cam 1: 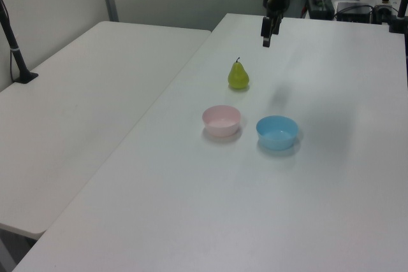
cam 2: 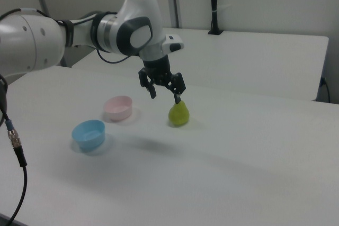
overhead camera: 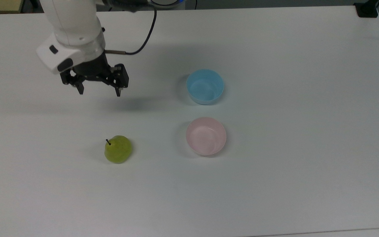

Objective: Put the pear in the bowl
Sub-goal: 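Move the open gripper over the green pear, then lower the gripper around the green pear and close it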

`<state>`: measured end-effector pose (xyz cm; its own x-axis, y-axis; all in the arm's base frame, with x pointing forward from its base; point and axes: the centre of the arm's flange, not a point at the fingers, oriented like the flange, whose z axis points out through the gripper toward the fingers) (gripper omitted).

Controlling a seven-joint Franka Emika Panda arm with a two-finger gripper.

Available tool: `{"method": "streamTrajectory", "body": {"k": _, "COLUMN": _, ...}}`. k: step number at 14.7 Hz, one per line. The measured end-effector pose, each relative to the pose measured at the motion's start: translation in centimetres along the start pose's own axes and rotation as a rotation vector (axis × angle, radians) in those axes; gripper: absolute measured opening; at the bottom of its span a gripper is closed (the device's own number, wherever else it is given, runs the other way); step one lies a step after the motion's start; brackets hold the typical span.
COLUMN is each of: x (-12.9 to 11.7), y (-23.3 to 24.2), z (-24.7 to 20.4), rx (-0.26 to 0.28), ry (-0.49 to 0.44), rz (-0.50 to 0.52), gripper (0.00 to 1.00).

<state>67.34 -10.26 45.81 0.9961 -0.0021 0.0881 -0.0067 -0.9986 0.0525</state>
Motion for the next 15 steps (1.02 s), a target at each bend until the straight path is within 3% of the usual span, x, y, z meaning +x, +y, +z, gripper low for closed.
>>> {"method": "streamTrajectory", "body": {"k": 15, "x": 4.5, "y": -3.6, "z": 10.8, "rx": -0.012, "ry": 0.198, "rz": -0.054, "gripper": 1.0}}
